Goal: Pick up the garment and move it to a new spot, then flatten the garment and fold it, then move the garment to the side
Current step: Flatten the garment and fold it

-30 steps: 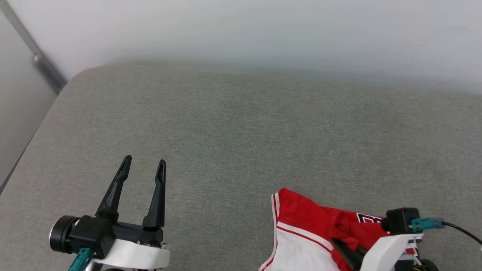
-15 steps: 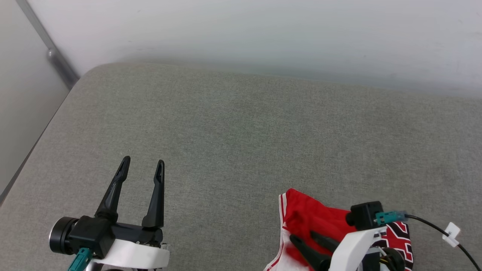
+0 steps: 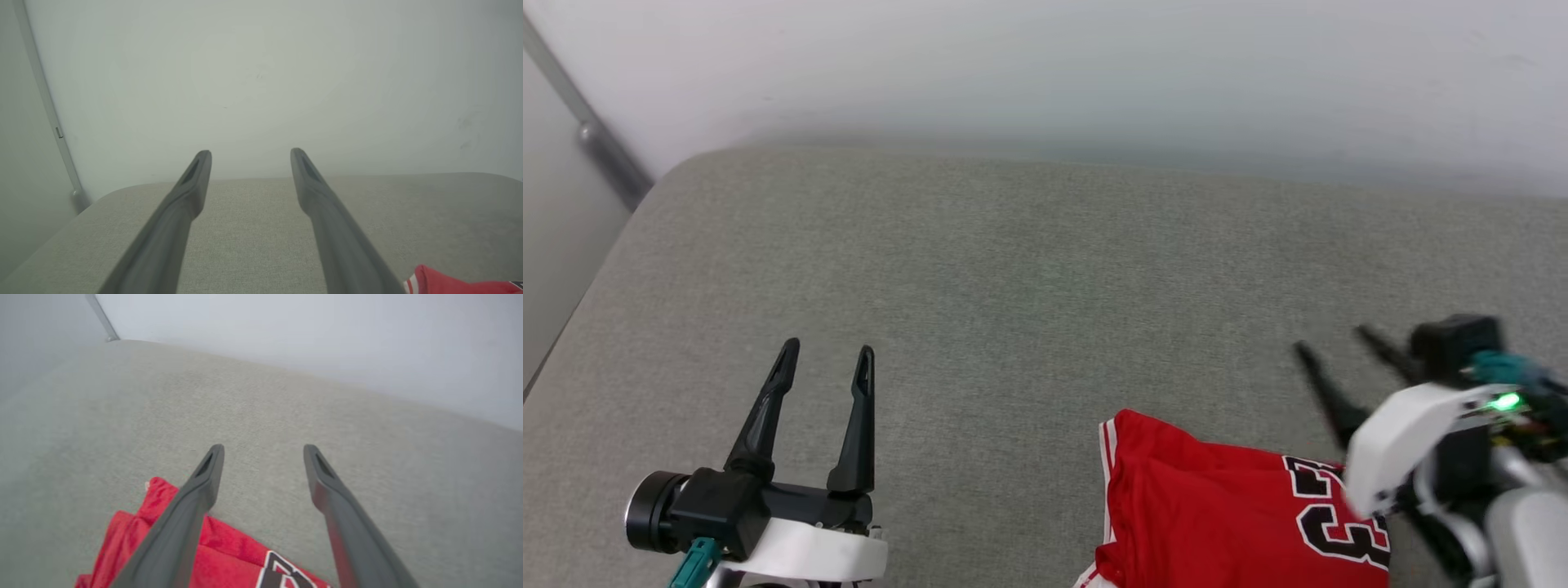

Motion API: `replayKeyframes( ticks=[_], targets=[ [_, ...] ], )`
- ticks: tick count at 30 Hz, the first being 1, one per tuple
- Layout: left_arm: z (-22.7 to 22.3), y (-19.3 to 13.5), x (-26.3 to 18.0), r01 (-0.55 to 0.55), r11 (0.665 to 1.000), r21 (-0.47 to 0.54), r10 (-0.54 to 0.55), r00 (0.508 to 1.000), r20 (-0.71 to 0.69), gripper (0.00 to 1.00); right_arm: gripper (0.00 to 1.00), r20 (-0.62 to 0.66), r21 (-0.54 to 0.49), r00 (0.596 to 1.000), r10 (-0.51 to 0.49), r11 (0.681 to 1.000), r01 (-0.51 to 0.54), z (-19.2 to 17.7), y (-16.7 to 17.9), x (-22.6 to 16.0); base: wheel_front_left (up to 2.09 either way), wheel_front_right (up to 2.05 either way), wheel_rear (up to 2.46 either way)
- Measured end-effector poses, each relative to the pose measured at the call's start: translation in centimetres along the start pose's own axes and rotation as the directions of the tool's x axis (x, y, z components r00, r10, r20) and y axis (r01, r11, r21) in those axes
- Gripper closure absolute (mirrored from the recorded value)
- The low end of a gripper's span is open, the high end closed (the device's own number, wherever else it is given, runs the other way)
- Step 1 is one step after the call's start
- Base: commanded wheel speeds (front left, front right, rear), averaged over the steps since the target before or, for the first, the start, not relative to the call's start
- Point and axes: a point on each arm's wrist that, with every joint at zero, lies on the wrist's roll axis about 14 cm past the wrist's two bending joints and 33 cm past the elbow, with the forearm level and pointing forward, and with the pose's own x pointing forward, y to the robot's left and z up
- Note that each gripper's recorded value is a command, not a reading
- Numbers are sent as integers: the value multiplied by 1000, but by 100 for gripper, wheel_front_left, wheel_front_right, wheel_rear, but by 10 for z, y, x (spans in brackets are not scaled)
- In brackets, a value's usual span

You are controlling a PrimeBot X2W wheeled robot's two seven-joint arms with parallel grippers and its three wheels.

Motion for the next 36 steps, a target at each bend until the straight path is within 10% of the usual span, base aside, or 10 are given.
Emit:
replayKeyframes(
  ticks=[5, 13, 26, 36],
  targets=[
    [0, -7, 4, 23, 1000, -7, -23, 1000, 3, 0, 0, 152, -160, 968, -202, 961, 226, 30, -76, -23, 0, 0, 0],
    [-2, -15, 6, 48, 999, -16, -48, 999, 2, 0, 0, 318, -108, 891, -325, 921, 375, 37, -124, -68, 0, 0, 0],
    [-14, -30, 4, 91, 995, -41, -93, 995, -35, 0, 0, 504, 15, 796, -335, 925, 380, 35, -100, -97, 0, 0, 0],
    [-13, -30, 4, 94, 995, -40, -95, 995, -33, 0, 0, 502, 26, 798, -335, 927, 373, 30, -96, -96, 0, 0, 0]
  ],
)
